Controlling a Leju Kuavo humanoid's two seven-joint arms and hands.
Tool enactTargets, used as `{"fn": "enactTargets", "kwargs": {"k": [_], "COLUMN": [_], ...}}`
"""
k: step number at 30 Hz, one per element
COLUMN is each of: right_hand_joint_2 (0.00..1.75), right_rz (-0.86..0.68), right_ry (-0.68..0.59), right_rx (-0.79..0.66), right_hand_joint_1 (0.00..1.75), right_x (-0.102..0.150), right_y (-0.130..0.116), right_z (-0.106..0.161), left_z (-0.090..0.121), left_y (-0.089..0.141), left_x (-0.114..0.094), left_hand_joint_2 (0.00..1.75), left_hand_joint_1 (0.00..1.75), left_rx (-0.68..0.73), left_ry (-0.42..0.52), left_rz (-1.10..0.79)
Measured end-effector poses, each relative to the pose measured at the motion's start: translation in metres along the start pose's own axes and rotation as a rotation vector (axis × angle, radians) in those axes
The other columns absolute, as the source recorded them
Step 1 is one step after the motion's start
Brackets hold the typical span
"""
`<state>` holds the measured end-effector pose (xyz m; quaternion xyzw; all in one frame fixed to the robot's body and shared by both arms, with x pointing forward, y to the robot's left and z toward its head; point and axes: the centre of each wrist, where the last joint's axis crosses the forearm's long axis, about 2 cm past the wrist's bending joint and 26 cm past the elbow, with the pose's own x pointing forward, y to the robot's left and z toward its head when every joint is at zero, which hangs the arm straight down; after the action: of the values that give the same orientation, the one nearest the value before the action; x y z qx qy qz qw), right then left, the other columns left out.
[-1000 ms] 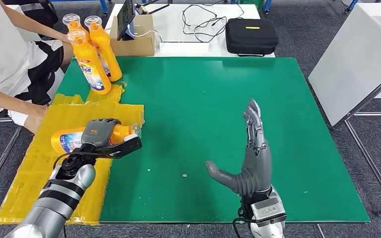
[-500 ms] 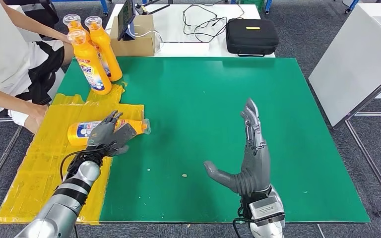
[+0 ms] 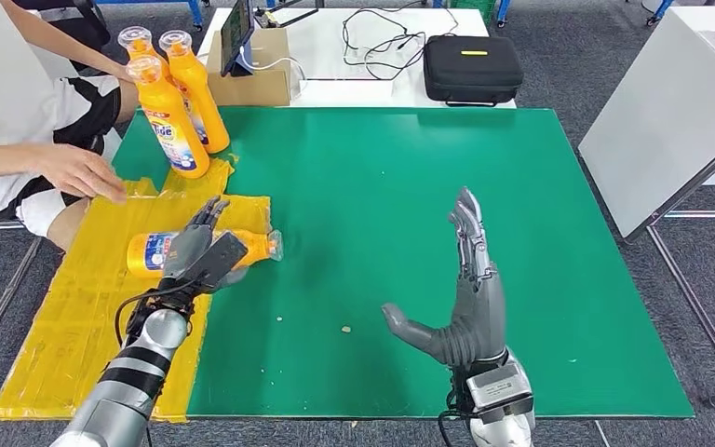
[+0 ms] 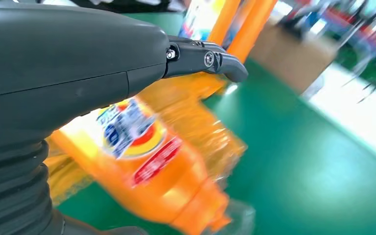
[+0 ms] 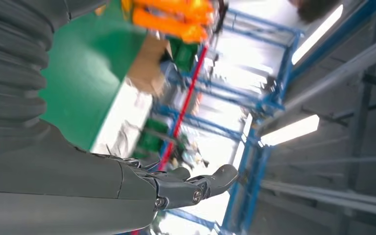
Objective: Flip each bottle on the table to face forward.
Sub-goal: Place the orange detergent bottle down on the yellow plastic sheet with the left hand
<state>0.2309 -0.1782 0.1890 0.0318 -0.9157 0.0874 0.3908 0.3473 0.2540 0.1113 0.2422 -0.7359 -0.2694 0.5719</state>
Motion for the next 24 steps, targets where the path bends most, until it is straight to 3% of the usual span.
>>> {"fn": "enactTargets", "kwargs": {"k": [5,9,12,17,24], "right_hand_joint_2": [1.75,1.75,1.75,1.75,1.75], "right_rz": [-0.097,-0.082,-0.050,-0.005,0.038], "right_ry": [0.148,0.261,0.320,0.393,0.419], "right_rx": [0.048,0.014,-0.029,-0.084,-0.120], "right_hand_joint_1": [0.00,0.00,0.00,0.00,0.00], "right_x": [-0.007,-0.013,-0.014,-0.015,-0.016], "right_y": [-0.003,-0.012,-0.019,-0.031,-0.039], "right_z": [0.025,0.053,0.069,0.082,0.087], "left_z": [0.043,0.088,0.113,0.129,0.134], "left_y": [-0.006,-0.015,-0.018,-0.017,-0.018], "left_x": [0.027,0.047,0.054,0.059,0.059], "left_hand_joint_2": [1.75,1.75,1.75,1.75,1.75], "left_hand_joint_1": [0.00,0.00,0.00,0.00,0.00], "left_rx": [0.084,0.046,0.018,-0.027,-0.057], "left_ry": [-0.120,-0.138,-0.129,-0.111,-0.071], "left_rz": [0.302,0.637,0.758,0.845,0.889]}}
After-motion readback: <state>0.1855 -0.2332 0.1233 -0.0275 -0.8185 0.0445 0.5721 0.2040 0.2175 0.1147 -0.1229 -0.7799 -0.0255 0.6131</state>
